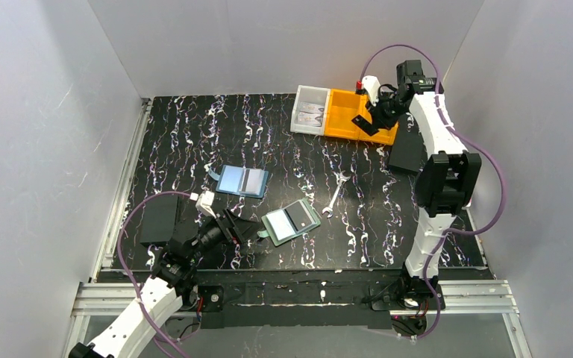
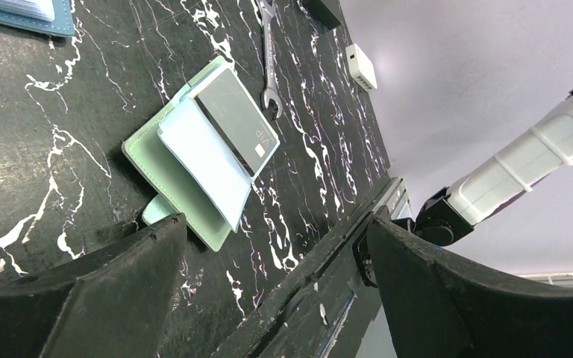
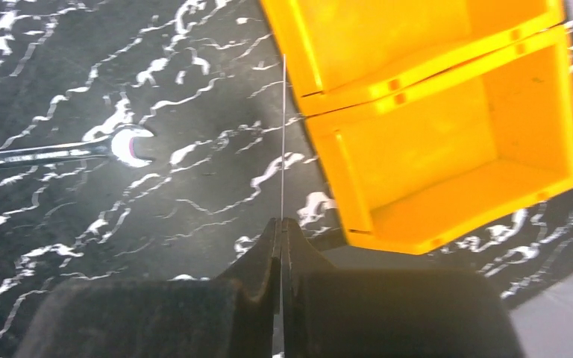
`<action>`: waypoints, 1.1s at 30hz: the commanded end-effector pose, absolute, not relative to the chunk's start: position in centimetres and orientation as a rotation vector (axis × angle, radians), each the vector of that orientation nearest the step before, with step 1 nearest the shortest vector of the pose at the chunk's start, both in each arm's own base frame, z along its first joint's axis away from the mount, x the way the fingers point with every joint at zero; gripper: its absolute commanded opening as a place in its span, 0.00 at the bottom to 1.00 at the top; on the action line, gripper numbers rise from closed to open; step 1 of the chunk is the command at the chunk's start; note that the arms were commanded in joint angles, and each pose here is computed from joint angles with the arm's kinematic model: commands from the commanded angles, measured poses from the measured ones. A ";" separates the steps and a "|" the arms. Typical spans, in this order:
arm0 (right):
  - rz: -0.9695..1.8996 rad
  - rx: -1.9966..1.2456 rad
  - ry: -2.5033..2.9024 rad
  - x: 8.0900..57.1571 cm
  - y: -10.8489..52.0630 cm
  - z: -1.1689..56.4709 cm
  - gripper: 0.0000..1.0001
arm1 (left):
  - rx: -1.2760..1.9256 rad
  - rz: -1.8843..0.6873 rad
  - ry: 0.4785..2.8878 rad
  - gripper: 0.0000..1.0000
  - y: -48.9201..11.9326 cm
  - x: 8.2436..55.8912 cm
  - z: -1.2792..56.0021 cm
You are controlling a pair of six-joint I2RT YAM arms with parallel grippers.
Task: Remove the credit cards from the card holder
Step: Place the credit card in the storage box.
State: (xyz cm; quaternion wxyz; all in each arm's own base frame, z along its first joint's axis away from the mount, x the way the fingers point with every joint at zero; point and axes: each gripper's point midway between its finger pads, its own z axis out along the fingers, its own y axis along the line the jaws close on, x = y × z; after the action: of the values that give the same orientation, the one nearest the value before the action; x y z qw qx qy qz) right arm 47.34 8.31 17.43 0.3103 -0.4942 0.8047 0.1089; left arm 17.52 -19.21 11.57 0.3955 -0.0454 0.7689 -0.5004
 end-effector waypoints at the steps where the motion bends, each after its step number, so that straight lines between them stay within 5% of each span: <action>1: 0.140 -1.345 2.079 49.7 7.3 19.4 0.01 | -0.096 -1.281 1.922 0.90 -19.2 17.4 12.2; 33: -0.241 -1.471 2.135 55.4 1.6 14.1 0.01 | -0.103 -1.270 1.962 0.91 -19.1 17.2 10.8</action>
State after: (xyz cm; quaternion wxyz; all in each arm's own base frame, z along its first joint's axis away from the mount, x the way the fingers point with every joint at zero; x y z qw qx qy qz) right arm 53.65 1.96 13.11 0.2476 -0.5365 0.8042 -0.0648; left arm 17.26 -19.19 11.16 0.3920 -0.0457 0.7693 -0.5024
